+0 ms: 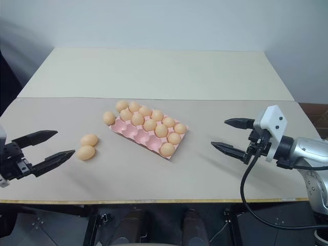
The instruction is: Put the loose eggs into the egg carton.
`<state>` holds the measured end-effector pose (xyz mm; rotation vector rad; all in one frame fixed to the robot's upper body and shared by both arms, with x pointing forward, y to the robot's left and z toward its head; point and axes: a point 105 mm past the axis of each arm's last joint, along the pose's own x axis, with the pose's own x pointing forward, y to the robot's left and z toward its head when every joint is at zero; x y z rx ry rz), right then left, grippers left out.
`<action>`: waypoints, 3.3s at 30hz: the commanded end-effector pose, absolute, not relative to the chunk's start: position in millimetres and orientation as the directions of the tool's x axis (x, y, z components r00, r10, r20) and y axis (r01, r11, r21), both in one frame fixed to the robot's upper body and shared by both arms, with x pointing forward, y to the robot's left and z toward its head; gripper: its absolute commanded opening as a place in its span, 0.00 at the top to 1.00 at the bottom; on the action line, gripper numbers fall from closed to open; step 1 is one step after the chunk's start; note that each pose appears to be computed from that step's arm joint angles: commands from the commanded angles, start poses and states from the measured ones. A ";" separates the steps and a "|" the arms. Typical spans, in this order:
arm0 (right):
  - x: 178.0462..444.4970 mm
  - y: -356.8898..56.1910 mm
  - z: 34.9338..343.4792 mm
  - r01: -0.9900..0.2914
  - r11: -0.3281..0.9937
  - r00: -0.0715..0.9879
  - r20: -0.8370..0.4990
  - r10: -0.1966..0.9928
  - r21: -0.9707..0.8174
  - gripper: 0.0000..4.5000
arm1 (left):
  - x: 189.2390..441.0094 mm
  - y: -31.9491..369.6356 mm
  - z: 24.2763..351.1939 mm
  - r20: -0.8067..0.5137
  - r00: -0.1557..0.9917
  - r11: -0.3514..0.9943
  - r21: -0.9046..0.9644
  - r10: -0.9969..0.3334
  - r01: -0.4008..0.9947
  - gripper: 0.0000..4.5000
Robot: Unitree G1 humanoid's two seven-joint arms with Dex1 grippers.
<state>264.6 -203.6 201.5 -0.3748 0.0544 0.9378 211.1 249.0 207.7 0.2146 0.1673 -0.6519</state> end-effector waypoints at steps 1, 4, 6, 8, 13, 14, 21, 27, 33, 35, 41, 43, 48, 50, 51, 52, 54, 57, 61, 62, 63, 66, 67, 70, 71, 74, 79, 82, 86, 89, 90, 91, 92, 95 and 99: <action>261.7 -203.2 216.0 -0.782 0.515 0.596 -0.183 0.782 -0.350 0.00 | 215.9 250.9 216.9 -0.176 0.807 0.795 0.153 -0.563 0.587 0.00; 262.0 -202.6 216.0 -0.778 0.520 0.601 -0.177 0.779 -0.352 0.00 | 219.4 249.9 222.9 -0.162 0.804 0.789 0.163 -0.572 0.593 0.00; 262.3 -202.4 215.7 -0.777 0.523 0.603 -0.176 0.778 -0.351 0.00 | 215.9 250.4 221.3 -0.194 0.788 0.771 0.169 -0.585 0.614 0.00; 261.9 -202.1 215.0 -0.778 0.521 0.601 -0.177 0.779 -0.351 0.00 | 210.4 255.7 218.7 -0.227 0.788 0.770 0.179 -0.573 0.612 0.00; 258.2 -202.7 215.6 -0.780 0.521 0.600 -0.177 0.780 -0.347 0.00 | 188.2 273.3 210.4 -0.281 0.807 0.810 0.140 -0.519 0.569 0.00; 257.6 -203.0 215.1 -0.780 0.522 0.600 -0.179 0.780 -0.345 0.00 | 183.3 274.4 206.3 -0.302 0.803 0.811 0.133 -0.515 0.570 0.00; 255.7 -200.7 215.4 -0.788 0.510 0.590 -0.183 0.787 -0.345 0.00 | 180.0 280.3 165.7 -0.363 0.845 0.906 0.005 -0.394 0.424 0.00; 252.8 -198.2 220.1 -0.807 0.470 0.558 -0.199 0.806 -0.357 0.00 | 198.7 270.3 137.3 -0.346 0.894 0.959 -0.105 -0.285 0.265 0.00; 252.0 -197.0 224.1 -0.812 0.452 0.544 -0.200 0.815 -0.369 0.00 | 225.5 246.2 117.5 -0.345 0.905 0.962 -0.198 -0.249 0.189 0.00; 250.8 -196.0 225.4 -0.818 0.442 0.534 -0.201 0.821 -0.368 0.00 | 228.8 240.6 115.3 -0.354 0.899 0.958 -0.213 -0.258 0.191 0.00; 242.0 -192.0 227.3 -0.858 0.373 0.464 -0.219 0.858 -0.353 0.00 | 242.9 237.4 103.7 -0.426 0.876 0.970 -0.182 -0.225 0.160 0.00; 241.2 -191.0 228.2 -0.859 0.370 0.459 -0.216 0.862 -0.353 0.00 | 247.0 237.7 102.8 -0.437 0.873 0.971 -0.182 -0.218 0.152 0.00; 240.5 -188.9 228.7 -0.858 0.370 0.459 -0.210 0.863 -0.356 0.00 | 256.5 232.3 102.9 -0.439 0.868 0.967 -0.200 -0.231 0.156 0.00; 240.4 -188.7 228.7 -0.857 0.371 0.460 -0.210 0.863 -0.357 0.00 | 258.3 231.1 102.8 -0.441 0.867 0.967 -0.201 -0.231 0.155 0.00; 240.2 -188.7 228.6 -0.857 0.372 0.462 -0.210 0.862 -0.358 0.00 | 258.5 230.7 102.7 -0.443 0.867 0.967 -0.201 -0.230 0.154 0.00; 239.9 -188.8 228.7 -0.856 0.373 0.463 -0.210 0.861 -0.358 0.00 | 258.1 230.2 102.8 -0.443 0.867 0.967 -0.201 -0.229 0.153 0.00; 239.1 -189.8 228.6 -0.855 0.375 0.465 -0.210 0.860 -0.360 0.00 | 255.9 230.4 102.8 -0.444 0.867 0.968 -0.204 -0.225 0.147 0.00; 237.9 -191.8 228.0 -0.853 0.378 0.469 -0.210 0.858 -0.360 0.00 | 249.6 235.3 103.0 -0.448 0.871 0.973 -0.194 -0.199 0.122 0.00; 236.7 -193.0 227.2 -0.853 0.380 0.471 -0.210 0.857 -0.358 0.00 | 246.1 244.5 103.9 -0.447 0.880 0.980 -0.182 -0.157 0.082 0.00; 236.5 -193.0 227.0 -0.853 0.380 0.470 -0.209 0.857 -0.357 0.00 | 247.3 247.5 105.4 -0.441 0.886 0.982 -0.176 -0.142 0.070 0.00; 236.6 -192.9 227.0 -0.853 0.380 0.470 -0.209 0.858 -0.357 0.00 | 248.7 249.9 106.8 -0.434 0.891 0.984 -0.169 -0.130 0.061 0.00; 236.8 -192.5 227.0 -0.854 0.380 0.469 -0.207 0.859 -0.356 0.00 | 254.3 254.3 110.6 -0.415 0.904 0.986 -0.160 -0.102 0.038 0.00; 236.8 -192.5 227.0 -0.853 0.381 0.469 -0.206 0.859 -0.356 0.00 | 255.9 254.5 111.9 -0.407 0.908 0.987 -0.158 -0.099 0.037 0.00; 236.1 -192.5 227.3 -0.853 0.382 0.470 -0.203 0.859 -0.356 0.00 | 261.5 253.3 113.4 -0.395 0.913 0.987 -0.157 -0.100 0.040 0.00; 235.9 -192.5 227.3 -0.852 0.383 0.471 -0.203 0.859 -0.357 0.00 | 263.3 252.7 113.2 -0.393 0.914 0.987 -0.155 -0.100 0.041 0.00; 235.4 -192.2 227.3 -0.852 0.383 0.472 -0.204 0.858 -0.357 0.00 | 271.0 249.2 113.3 -0.386 0.916 0.988 -0.141 -0.107 0.056 0.00; 234.6 -191.8 227.9 -0.851 0.384 0.473 -0.204 0.857 -0.359 0.00 | 282.8 251.0 115.7 -0.369 0.925 0.990 -0.133 -0.087 0.041 0.00; 234.2 -191.6 228.1 -0.850 0.386 0.474 -0.203 0.857 -0.359 0.00 | 285.3 247.9 114.7 -0.367 0.925 0.989 -0.135 -0.102 0.055 0.00; 233.5 -191.6 227.3 -0.850 0.389 0.477 -0.202 0.856 -0.356 0.00 | 288.3 244.6 114.0 -0.364 0.925 0.988 -0.137 -0.111 0.065 0.00; 232.6 -190.8 226.4 -0.849 0.391 0.478 -0.202 0.855 -0.356 0.00 | 289.1 243.8 114.3 -0.355 0.927 0.986 -0.152 -0.117 0.066 0.04; 232.3 -190.4 226.2 -0.848 0.392 0.479 -0.201 0.854 -0.356 0.00 | 289.1 244.2 114.5 -0.352 0.929 0.987 -0.149 -0.112 0.063 0.09; 232.0 -190.2 226.0 -0.848 0.393 0.480 -0.201 0.854 -0.356 0.00 | 288.9 245.0 114.6 -0.350 0.930 0.987 -0.148 -0.108 0.059 0.13; 231.8 -190.1 225.9 -0.848 0.394 0.481 -0.201 0.853 -0.355 0.00 | 288.6 245.6 114.6 -0.350 0.931 0.988 -0.146 -0.107 0.058 0.20; 232.2 -190.5 226.4 -0.845 0.400 0.486 -0.199 0.851 -0.354 0.00 | 287.4 247.1 114.8 -0.348 0.932 0.988 -0.145 -0.104 0.056 0.41; 233.3 -191.6 229.6 -0.841 0.408 0.494 -0.194 0.848 -0.356 0.00 | 279.5 248.5 117.3 -0.353 0.930 0.990 -0.123 -0.105 0.065 0.49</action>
